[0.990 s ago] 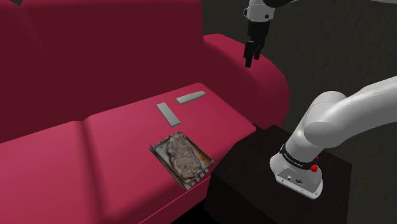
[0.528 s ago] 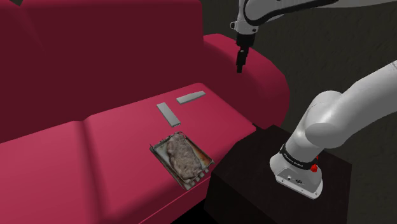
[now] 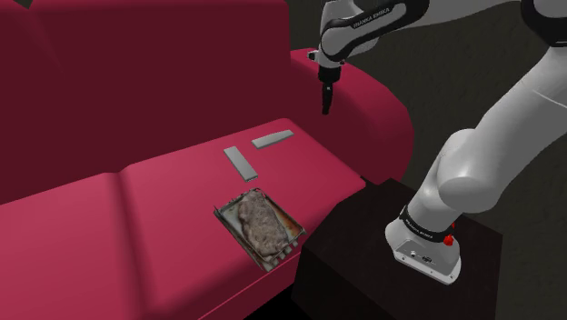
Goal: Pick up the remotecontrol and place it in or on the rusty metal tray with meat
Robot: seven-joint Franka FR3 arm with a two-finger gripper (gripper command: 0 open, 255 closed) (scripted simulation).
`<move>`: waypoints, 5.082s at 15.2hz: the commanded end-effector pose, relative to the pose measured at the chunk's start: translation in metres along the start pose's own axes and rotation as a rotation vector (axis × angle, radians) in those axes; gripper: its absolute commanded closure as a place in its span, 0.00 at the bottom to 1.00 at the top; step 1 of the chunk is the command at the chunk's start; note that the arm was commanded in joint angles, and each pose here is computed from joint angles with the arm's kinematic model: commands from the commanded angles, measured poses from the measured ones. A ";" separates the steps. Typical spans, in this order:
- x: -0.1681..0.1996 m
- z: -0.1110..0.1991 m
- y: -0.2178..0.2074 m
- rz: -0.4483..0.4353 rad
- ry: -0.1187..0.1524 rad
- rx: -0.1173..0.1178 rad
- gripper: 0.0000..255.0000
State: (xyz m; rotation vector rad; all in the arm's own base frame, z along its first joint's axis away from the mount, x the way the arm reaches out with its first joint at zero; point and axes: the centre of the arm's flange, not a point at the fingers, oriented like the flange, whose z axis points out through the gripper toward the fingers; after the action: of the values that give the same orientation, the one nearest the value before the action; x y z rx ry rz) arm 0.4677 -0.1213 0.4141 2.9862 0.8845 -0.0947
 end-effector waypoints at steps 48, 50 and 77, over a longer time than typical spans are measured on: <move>0.202 0.197 0.066 -0.726 0.073 -0.016 1.00; 0.202 0.187 0.067 -0.726 0.073 -0.016 1.00; 0.189 0.086 -0.038 -0.726 0.073 -0.016 1.00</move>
State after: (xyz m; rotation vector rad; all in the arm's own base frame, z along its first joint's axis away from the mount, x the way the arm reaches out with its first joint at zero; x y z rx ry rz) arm 0.6095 -0.0012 0.3109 2.4998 1.9069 0.0101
